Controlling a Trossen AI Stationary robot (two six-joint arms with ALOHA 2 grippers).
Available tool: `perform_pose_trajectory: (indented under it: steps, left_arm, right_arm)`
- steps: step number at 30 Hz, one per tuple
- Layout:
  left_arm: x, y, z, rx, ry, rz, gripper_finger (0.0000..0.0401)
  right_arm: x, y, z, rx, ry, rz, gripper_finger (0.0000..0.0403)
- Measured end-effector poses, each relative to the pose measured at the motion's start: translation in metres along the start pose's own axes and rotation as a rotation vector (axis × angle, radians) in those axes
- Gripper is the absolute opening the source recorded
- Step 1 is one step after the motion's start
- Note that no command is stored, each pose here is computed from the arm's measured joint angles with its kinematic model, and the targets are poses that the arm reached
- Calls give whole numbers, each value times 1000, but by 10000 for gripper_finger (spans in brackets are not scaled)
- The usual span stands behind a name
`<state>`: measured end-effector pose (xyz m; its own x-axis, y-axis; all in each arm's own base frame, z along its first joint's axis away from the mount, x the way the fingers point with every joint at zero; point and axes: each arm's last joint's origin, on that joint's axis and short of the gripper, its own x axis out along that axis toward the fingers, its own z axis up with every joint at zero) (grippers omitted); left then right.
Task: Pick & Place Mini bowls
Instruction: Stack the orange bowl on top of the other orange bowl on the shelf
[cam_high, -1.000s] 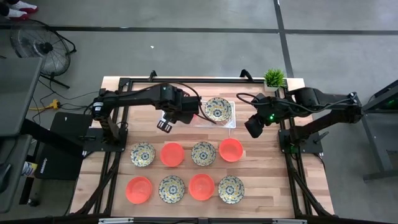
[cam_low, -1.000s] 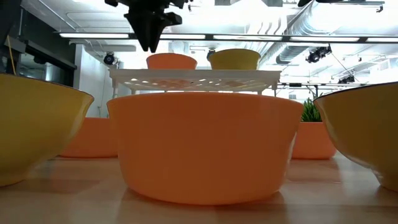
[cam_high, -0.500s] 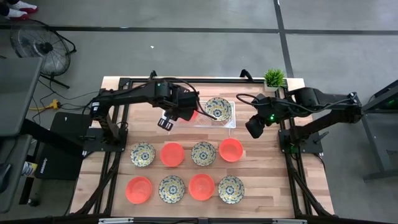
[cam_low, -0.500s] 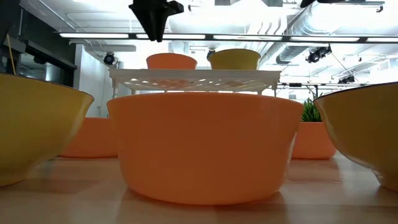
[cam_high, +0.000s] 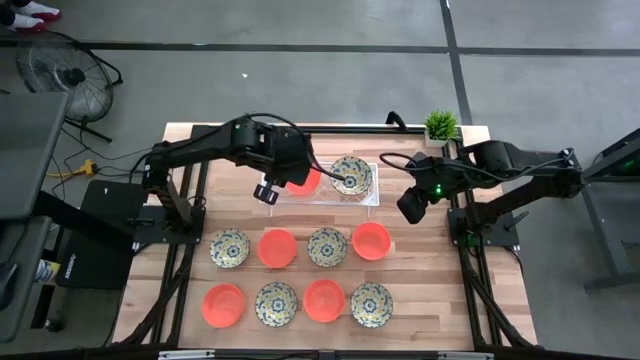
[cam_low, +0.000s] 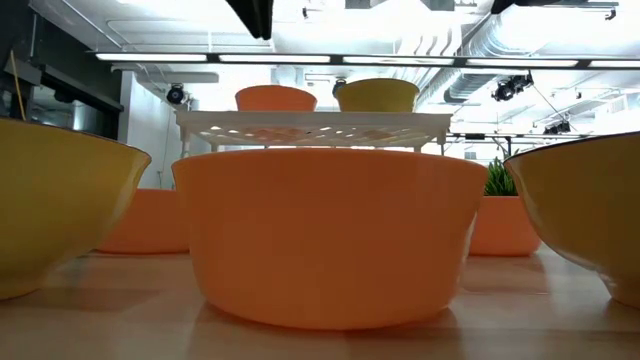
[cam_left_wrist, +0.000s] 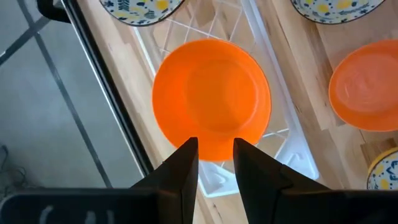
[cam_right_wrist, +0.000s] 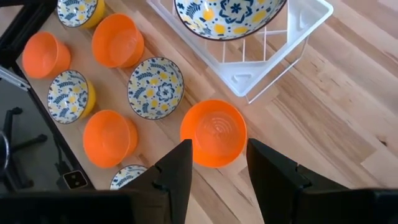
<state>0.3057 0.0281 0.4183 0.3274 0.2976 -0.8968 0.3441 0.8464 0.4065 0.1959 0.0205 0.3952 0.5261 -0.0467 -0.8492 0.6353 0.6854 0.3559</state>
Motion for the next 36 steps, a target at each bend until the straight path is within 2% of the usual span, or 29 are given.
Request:
perform_pose_trajectory:
  steps: [7, 10, 14, 18, 24, 28, 36]
  left_arm:
    - [-17, 2, -13, -2, -39, 21, 97]
    - [-35, 6, -26, -34, -69, 82, 97]
    - [-61, 7, -45, -64, -152, 124, 97]
    - [-77, 2, -62, -53, -167, 135, 97]
    - [-85, -3, -72, -33, -220, 142, 97]
    - [-83, -6, -73, 14, -267, 96, 97]
    - [-67, -9, -68, 107, -231, 72, 97]
  right_arm:
    - [0, 0, -1, 25, 3, -5, 140]
    - [4, 0, -5, 41, -27, -49, 140]
    - [25, -1, -22, 86, 12, -119, 140]
    - [56, -2, -45, 168, 65, -153, 140]
    - [108, -5, -73, 328, 105, -94, 140]
    - [137, -15, -87, 416, 108, -62, 140]
    - [173, -40, -103, 538, 147, -49, 140]
